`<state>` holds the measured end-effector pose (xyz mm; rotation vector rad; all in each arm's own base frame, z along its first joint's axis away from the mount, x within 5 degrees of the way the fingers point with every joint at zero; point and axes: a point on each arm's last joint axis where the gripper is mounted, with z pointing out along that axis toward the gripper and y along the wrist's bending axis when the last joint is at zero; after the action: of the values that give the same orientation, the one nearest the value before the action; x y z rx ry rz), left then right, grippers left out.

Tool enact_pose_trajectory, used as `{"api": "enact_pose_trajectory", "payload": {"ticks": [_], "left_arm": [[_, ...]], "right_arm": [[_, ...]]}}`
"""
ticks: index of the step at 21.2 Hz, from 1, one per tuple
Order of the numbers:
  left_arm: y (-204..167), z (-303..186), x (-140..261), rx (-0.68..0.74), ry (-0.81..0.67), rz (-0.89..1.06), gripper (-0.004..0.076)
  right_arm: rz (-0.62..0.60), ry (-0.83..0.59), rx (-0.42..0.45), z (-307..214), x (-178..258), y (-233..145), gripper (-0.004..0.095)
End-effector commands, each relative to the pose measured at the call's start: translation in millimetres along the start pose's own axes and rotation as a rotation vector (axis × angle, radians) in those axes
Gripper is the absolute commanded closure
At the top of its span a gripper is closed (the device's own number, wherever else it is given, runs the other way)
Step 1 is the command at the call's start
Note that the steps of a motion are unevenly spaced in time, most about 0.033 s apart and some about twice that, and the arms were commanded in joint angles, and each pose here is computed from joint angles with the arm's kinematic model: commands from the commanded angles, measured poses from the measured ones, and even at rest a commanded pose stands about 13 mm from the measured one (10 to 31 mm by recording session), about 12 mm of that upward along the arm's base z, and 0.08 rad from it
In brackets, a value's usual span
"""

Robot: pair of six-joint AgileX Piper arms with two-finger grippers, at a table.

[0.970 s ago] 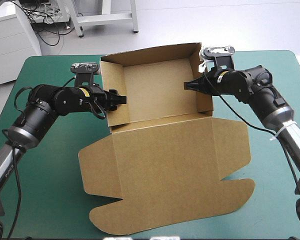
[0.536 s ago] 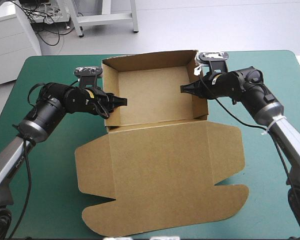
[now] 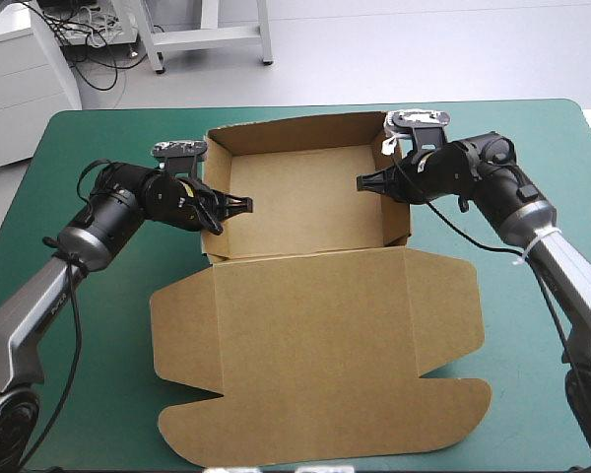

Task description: Fold the box

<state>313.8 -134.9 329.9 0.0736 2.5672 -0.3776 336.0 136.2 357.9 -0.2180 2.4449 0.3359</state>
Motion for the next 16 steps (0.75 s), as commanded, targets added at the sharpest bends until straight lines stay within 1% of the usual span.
{"api": "enact_pose_trajectory", "payload": {"ticks": [1, 2, 3, 4, 6, 8, 11, 14, 16], "left_arm": [[-9.2, -11.3, -5.4, 0.060, -0.033, 0.012, 0.0756], [-8.1, -3.4, -3.2, 0.047, 0.007, 0.011, 0.0756], [-7.6, 0.8, -2.6, 0.042, 0.022, 0.010, 0.0756], [-7.2, 7.1, -2.6, 0.036, 0.041, 0.015, 0.0756], [-8.7, 15.7, -3.1, 0.012, 0.079, 0.051, 0.0756], [-13.9, 22.0, -5.3, -0.016, 0.103, 0.095, 0.0756], [-24.1, 31.4, -8.6, -0.023, 0.114, 0.134, 0.0756], [-30.8, 48.7, -7.1, -0.025, 0.159, 0.146, 0.0756], [-29.5, 59.5, -3.1, -0.041, 0.204, 0.148, 0.0756]], "right_arm": [[-0.033, -0.056, 0.002, -20.1, -8.0, 2.3, 0.0922], [-0.051, -0.002, 0.028, -13.6, -3.9, -0.4, 0.0922], [-0.054, 0.034, 0.041, -7.9, -1.3, -1.8, 0.0923], [-0.068, 0.100, 0.056, 2.0, 3.7, -3.8, 0.0931], [-0.086, 0.171, 0.057, 16.3, 9.1, -5.0, 0.0930], [-0.071, 0.206, 0.042, 28.3, 11.9, -4.3, 0.0931], [-0.068, 0.261, 0.023, 42.4, 16.9, -3.7, 0.0931], [-0.075, 0.336, 0.036, 56.6, 24.0, -6.3, 0.0931], [-0.074, 0.352, 0.039, 61.3, 25.7, -7.0, 0.0931]]}}
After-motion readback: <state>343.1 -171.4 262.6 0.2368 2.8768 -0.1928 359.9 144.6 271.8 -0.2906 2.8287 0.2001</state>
